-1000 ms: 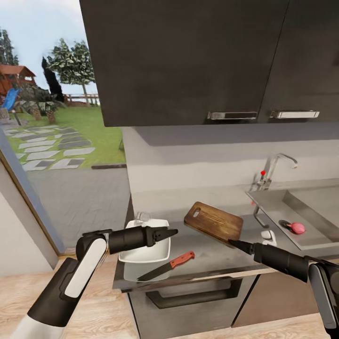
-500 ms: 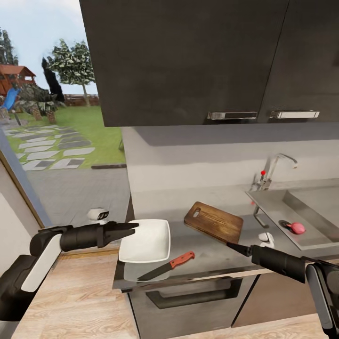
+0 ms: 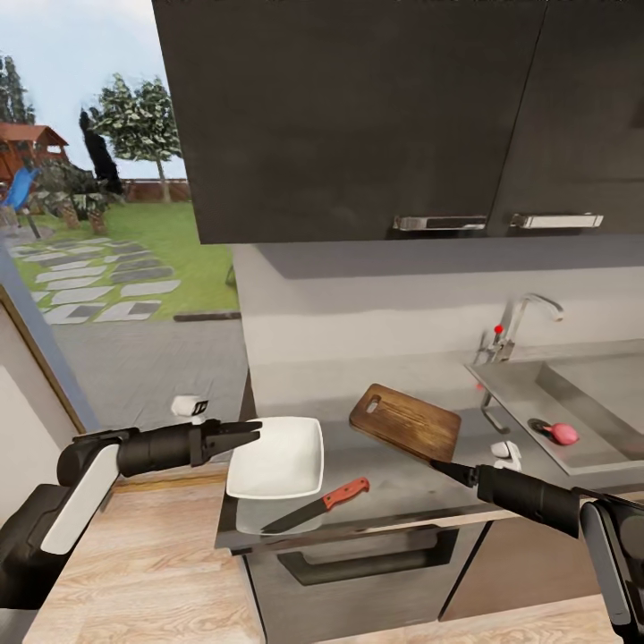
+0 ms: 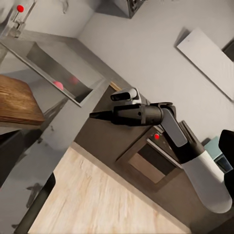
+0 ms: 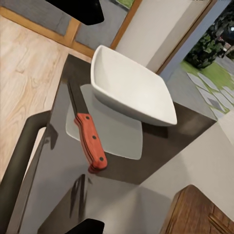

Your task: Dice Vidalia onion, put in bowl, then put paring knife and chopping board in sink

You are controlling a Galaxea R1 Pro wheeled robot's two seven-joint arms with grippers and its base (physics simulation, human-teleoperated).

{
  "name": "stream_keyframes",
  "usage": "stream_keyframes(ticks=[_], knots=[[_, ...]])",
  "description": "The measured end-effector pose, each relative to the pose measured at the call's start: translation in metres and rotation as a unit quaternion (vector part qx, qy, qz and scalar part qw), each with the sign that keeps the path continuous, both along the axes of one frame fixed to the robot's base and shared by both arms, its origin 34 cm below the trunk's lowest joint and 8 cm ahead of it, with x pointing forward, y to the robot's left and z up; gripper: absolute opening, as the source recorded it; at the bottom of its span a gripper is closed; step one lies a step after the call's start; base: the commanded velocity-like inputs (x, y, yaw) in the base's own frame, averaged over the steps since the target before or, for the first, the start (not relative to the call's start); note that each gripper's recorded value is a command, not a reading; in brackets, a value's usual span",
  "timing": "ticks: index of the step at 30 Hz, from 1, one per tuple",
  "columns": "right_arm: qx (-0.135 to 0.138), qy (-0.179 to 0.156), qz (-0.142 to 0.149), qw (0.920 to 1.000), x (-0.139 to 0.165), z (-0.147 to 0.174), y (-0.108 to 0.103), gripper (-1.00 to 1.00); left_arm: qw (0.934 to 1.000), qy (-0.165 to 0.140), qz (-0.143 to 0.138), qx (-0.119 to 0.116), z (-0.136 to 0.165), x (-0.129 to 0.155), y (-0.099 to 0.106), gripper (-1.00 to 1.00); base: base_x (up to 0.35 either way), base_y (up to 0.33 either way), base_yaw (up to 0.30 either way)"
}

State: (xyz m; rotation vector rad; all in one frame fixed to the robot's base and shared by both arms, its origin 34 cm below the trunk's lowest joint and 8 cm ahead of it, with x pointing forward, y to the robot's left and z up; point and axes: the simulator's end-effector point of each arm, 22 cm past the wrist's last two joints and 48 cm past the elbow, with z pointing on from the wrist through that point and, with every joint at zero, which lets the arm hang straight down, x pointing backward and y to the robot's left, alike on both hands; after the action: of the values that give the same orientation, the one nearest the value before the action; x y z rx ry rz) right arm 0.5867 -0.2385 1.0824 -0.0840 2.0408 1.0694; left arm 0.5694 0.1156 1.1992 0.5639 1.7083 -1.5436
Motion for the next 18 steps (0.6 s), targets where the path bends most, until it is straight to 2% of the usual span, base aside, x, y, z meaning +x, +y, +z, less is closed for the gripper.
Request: stream_keyframes(ticks=[18], knots=[[0.002, 0.007, -0.004, 1.0, 0.0009, -0.005, -0.0031, 1.0, 1.0, 0.006, -0.001, -0.003, -0.0033, 0.0015, 0.0001, 1.0, 0.0, 0.0, 0.0]])
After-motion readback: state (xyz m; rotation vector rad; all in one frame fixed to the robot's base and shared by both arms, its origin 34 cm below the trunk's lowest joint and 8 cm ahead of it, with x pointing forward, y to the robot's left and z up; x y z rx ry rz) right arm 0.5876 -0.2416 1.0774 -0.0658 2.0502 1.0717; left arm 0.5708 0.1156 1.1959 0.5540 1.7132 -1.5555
